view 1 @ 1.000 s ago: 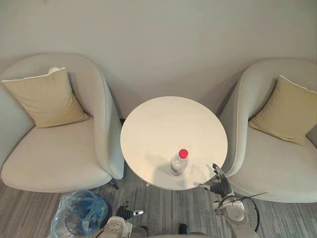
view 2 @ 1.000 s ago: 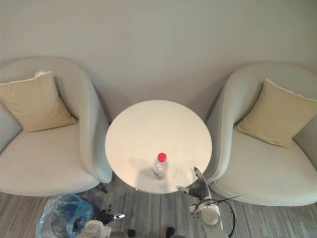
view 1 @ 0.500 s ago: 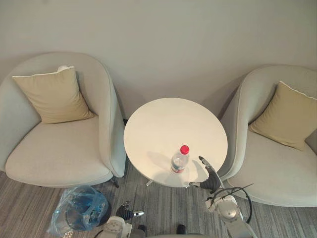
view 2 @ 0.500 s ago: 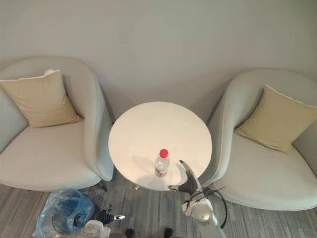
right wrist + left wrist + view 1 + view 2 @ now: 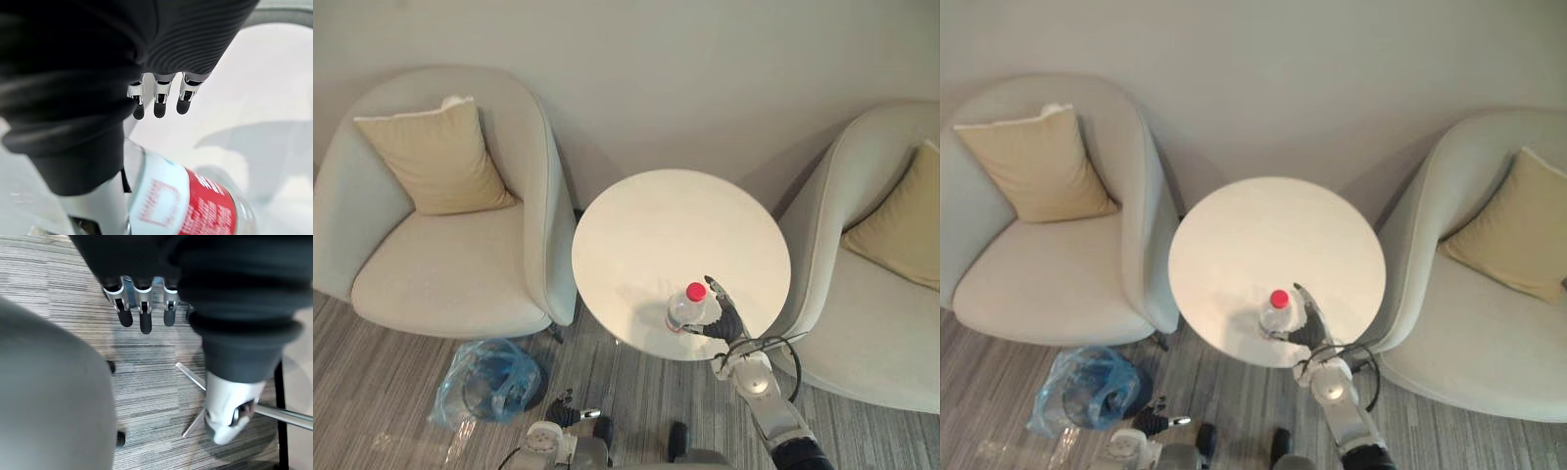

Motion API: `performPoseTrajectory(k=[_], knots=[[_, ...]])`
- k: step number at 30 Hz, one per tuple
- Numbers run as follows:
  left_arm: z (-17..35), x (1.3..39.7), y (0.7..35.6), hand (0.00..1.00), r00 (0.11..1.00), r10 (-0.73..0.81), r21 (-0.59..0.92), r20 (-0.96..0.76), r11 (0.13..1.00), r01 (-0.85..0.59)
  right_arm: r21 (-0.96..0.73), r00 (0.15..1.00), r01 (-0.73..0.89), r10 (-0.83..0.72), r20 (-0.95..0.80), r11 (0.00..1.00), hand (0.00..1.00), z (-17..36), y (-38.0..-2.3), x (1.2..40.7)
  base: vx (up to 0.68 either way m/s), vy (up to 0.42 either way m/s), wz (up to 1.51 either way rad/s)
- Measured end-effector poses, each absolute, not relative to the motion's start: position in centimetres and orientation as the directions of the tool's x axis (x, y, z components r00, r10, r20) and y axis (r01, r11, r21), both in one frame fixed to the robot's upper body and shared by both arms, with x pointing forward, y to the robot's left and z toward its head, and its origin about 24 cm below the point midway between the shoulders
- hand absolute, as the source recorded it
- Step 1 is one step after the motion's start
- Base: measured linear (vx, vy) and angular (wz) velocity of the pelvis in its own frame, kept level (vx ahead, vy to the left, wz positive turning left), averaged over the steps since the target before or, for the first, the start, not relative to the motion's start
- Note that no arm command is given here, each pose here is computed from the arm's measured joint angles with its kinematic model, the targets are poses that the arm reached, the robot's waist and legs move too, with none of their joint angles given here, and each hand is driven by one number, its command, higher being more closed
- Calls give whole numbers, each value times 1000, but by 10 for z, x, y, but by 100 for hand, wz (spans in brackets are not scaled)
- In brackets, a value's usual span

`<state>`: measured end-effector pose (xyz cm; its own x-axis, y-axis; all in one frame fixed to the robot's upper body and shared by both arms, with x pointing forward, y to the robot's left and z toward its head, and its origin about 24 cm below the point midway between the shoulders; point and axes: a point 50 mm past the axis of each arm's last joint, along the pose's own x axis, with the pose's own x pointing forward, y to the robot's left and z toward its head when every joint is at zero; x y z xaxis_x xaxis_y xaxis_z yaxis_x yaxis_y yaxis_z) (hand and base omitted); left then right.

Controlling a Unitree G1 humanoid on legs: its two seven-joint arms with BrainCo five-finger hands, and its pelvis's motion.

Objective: Gather rubbish on tea table into small bin, then transfer packed bag to large trash can.

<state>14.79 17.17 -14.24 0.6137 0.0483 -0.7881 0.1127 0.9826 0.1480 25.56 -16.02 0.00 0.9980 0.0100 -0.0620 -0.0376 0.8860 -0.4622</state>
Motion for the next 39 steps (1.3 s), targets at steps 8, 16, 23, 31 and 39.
performPoseTrajectory(k=[8,16,23,31,39], knots=[[-138,156,169,0,643,38,149,-765,982,119,-371,999,1,-18,-41,929,100,6,-151,268,-38,0,9],[-137,158,168,0,649,37,149,-760,982,119,-336,998,-3,-19,-63,942,100,4,-149,275,20,-7,8],[-139,156,169,0,636,35,149,-771,981,126,-298,997,-23,1,-73,954,100,2,-150,262,27,3,-3],[-142,151,171,0,617,33,169,-786,972,164,-259,999,-39,29,-41,965,100,10,-156,241,-8,8,-11],[-146,144,169,0,590,12,172,-808,961,216,-275,998,-54,45,-37,960,100,11,-159,220,-7,10,-13]])
